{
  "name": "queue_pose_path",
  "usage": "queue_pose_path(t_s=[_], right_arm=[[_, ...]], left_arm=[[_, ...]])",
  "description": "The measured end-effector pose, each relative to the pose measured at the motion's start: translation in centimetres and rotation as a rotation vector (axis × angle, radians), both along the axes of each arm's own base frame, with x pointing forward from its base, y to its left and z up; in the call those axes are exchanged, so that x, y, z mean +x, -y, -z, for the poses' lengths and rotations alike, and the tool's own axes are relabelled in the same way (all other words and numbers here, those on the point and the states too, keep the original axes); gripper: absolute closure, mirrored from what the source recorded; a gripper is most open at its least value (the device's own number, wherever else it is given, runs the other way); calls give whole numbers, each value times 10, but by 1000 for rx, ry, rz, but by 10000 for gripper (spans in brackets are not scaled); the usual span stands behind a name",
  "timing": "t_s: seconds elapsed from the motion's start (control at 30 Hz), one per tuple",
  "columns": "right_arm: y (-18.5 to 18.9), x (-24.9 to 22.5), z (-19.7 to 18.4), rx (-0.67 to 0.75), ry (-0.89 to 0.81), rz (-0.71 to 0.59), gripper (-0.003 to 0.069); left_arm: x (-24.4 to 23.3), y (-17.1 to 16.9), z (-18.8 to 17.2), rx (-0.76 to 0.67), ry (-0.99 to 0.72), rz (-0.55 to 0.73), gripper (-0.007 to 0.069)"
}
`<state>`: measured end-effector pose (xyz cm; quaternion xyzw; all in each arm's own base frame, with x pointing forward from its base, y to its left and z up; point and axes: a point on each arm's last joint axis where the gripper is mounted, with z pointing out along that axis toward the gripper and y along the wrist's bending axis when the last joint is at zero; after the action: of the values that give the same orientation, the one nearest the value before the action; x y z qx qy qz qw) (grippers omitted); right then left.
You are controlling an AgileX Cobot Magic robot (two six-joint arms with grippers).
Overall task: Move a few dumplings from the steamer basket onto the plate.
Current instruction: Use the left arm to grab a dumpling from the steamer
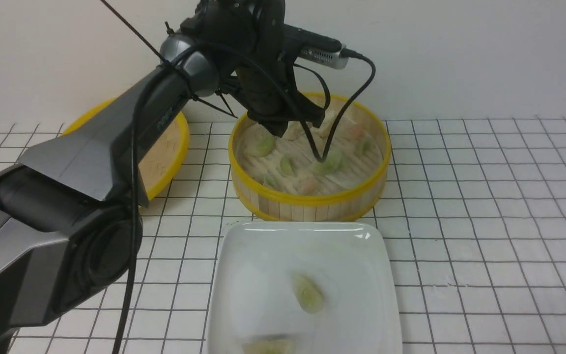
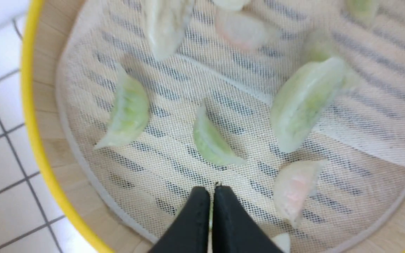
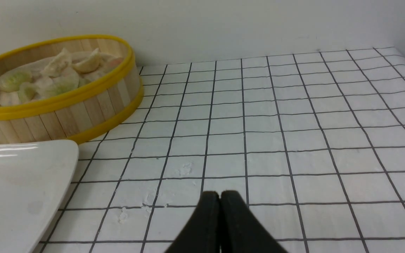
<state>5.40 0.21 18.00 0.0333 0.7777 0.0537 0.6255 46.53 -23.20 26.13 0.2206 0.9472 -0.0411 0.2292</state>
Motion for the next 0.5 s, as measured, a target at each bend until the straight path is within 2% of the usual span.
queue_pose_path(t_s=[0.17,0.3,0.5], right_arm=[[0,0,0,0,0,0,673],[0,0,0,0,0,0,673],[0,0,0,0,0,0,673]], left_arm=[[-1,-1,9,17,-29,0,622],[-1,-2,23,50,-62,5,558],[5,-2,53,107,-105,2,249]])
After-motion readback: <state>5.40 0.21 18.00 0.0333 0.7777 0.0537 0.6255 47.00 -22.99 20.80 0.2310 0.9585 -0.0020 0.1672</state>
